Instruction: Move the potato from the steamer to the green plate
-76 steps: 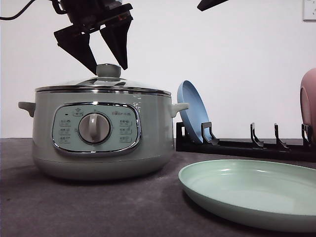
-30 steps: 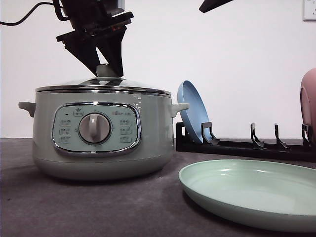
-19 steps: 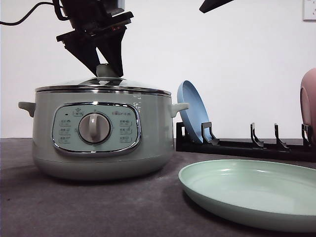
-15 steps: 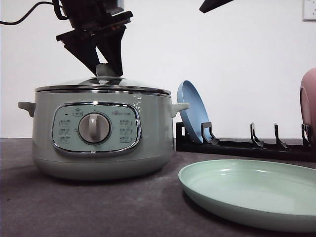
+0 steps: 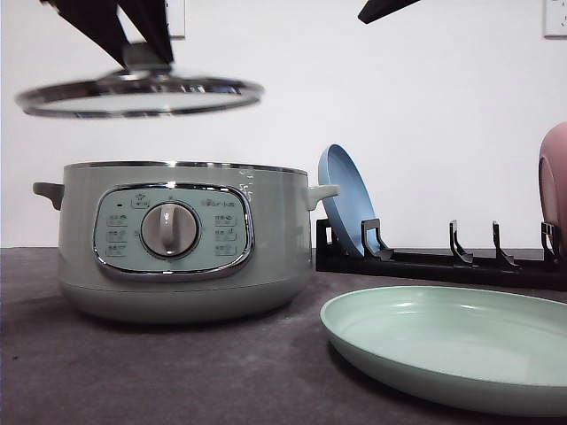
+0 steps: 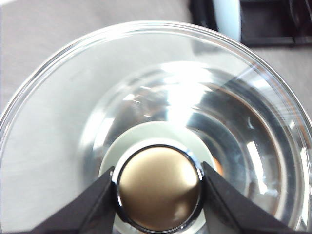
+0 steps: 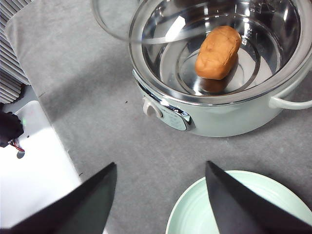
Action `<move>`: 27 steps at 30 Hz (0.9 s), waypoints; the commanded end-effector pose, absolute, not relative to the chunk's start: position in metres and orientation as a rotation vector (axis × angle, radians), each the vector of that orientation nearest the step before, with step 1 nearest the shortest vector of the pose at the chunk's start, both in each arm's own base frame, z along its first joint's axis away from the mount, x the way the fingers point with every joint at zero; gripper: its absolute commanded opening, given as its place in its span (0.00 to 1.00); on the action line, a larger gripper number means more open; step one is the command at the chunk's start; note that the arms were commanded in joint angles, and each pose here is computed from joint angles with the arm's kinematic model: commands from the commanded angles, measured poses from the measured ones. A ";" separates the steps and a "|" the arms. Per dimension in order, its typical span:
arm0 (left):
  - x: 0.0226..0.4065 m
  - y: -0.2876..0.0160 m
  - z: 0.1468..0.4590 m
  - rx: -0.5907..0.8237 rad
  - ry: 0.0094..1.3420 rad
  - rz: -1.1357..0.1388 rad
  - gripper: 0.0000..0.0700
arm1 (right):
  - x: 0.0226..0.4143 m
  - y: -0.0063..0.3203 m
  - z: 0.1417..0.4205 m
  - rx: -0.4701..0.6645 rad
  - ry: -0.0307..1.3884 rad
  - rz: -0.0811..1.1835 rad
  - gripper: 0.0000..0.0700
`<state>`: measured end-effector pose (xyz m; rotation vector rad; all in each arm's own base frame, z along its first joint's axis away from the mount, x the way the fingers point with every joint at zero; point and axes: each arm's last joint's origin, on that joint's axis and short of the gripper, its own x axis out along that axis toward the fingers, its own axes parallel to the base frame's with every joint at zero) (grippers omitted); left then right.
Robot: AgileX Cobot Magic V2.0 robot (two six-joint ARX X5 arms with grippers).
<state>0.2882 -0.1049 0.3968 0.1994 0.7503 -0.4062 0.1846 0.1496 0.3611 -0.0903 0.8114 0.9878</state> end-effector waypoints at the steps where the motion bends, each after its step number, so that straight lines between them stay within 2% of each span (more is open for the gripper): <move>1: 0.280 -0.095 0.418 0.187 0.657 -0.360 0.01 | 0.187 0.152 0.364 -0.097 0.797 0.994 0.51; 13: 0.257 -0.028 0.442 0.126 0.608 -0.126 0.01 | 0.187 0.152 0.364 -0.086 0.803 0.988 0.51; 21: 0.256 -0.011 0.441 0.103 0.635 -0.063 0.01 | 0.187 0.153 0.363 -0.078 0.810 0.959 0.52; 25: 0.256 -0.011 0.441 0.103 0.634 -0.062 0.01 | 0.192 0.156 0.362 -0.048 0.814 0.948 0.70; 27: 0.256 -0.011 0.441 0.103 0.634 -0.062 0.01 | 0.196 0.159 0.361 -0.038 0.800 0.947 0.71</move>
